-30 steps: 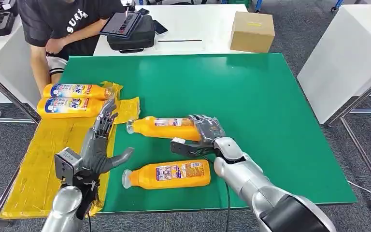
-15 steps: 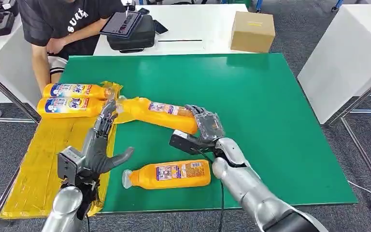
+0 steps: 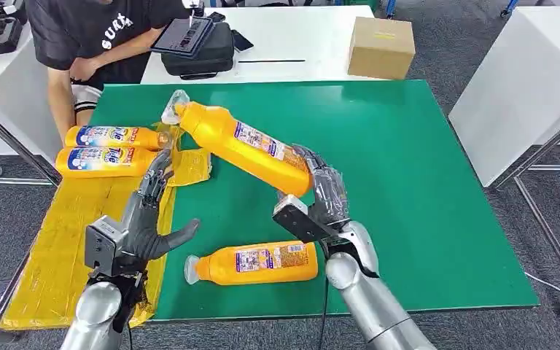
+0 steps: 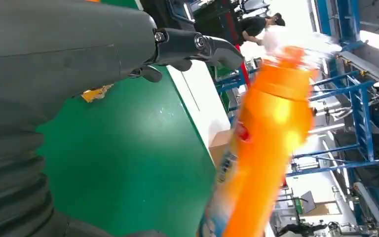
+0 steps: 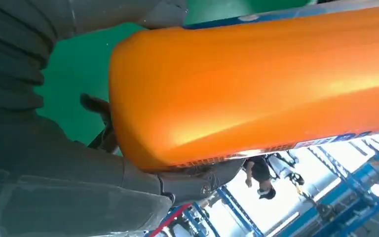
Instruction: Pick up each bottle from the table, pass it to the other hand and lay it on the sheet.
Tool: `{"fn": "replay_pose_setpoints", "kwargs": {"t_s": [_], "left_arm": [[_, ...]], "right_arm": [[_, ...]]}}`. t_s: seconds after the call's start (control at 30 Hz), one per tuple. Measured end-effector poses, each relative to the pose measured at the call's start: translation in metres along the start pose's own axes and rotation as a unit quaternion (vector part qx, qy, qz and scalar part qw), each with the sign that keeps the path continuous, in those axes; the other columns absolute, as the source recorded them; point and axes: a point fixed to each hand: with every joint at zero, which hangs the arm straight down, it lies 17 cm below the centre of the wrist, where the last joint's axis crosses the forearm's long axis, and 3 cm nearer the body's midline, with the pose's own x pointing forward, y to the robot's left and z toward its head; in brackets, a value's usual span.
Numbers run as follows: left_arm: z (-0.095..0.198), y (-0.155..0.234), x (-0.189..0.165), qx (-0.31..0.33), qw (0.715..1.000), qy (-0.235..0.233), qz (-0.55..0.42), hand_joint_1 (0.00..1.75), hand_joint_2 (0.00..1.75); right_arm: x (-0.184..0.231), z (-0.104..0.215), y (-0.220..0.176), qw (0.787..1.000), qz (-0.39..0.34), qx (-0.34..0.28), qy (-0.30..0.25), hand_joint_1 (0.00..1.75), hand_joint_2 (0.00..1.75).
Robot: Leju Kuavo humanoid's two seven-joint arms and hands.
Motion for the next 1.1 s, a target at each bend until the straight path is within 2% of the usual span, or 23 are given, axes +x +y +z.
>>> {"fn": "replay_pose_setpoints", "kwargs": {"t_s": [0.23,0.37,0.57,0.9,1.1], "left_arm": [[-0.004,-0.003,0.002,-0.002,1.0,0.0,0.004,0.0,1.75],[-0.005,-0.004,0.004,-0.002,1.0,-0.002,0.009,0.0,1.75],[-0.012,-0.015,0.011,-0.028,0.999,-0.005,0.032,0.0,1.75],[-0.018,-0.016,0.017,-0.035,0.999,-0.012,0.039,0.0,1.75],[-0.022,-0.022,0.022,-0.048,0.997,-0.016,0.058,0.0,1.75]], "right_arm": [[0.022,0.0,0.007,0.996,-0.089,0.002,-0.027,1.75,1.75],[0.026,0.0,0.014,0.994,-0.109,0.007,-0.027,1.75,1.75],[0.041,0.001,0.038,0.979,-0.192,0.048,-0.04,1.75,1.75],[0.035,-0.002,0.058,0.975,-0.21,0.072,-0.027,1.75,1.75],[0.036,-0.001,0.073,0.964,-0.245,0.1,-0.022,1.75,1.75]]}}
